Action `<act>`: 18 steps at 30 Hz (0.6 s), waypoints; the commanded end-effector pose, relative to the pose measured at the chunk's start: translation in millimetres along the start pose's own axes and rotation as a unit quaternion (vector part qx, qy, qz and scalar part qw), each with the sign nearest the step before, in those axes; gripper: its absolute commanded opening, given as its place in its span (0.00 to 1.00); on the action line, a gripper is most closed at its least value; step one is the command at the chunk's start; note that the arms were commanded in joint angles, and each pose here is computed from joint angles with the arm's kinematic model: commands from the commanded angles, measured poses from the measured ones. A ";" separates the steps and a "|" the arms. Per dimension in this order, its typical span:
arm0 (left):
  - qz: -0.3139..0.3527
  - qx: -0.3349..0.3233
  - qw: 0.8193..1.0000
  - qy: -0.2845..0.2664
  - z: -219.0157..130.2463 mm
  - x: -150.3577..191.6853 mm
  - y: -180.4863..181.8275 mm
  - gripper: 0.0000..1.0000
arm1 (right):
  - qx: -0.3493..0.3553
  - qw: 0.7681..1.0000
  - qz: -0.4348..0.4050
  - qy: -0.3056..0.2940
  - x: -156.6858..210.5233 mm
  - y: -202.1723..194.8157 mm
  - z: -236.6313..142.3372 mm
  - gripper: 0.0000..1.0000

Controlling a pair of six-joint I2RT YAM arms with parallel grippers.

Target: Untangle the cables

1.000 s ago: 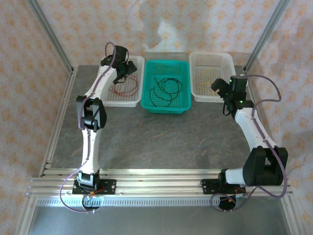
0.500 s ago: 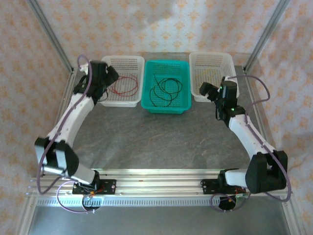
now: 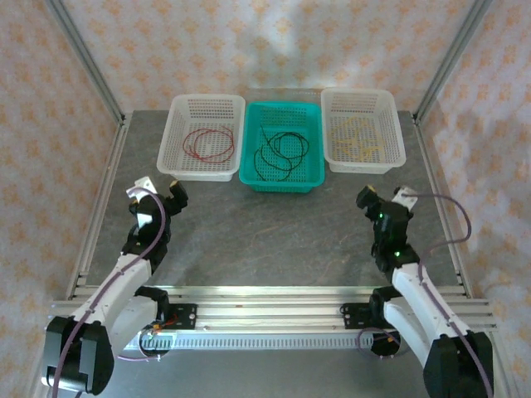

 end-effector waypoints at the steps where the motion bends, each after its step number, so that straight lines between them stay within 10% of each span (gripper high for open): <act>1: 0.029 -0.013 0.998 -0.058 4.0 -4.0 3.4 1.00 | -0.009 0.997 -0.004 -0.076 -19.4 1.2 5.7 1.00; 18: 0.059 0.057 0.993 -0.079 77.3 6.0 6.3 1.00 | -0.066 0.992 -0.089 -0.066 -2.3 15.0 68.7 1.00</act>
Point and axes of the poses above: each hand's point on the last joint's axis, 136 mm out from that joint toward the fingers, its own z axis out along the fingers, its own y axis along the line the jaws close on, x = y × z, the point moved 9 cm from there along -z, back along the fingers, and after that the axes turned 12 degrees about z, right-handed, at the moved point
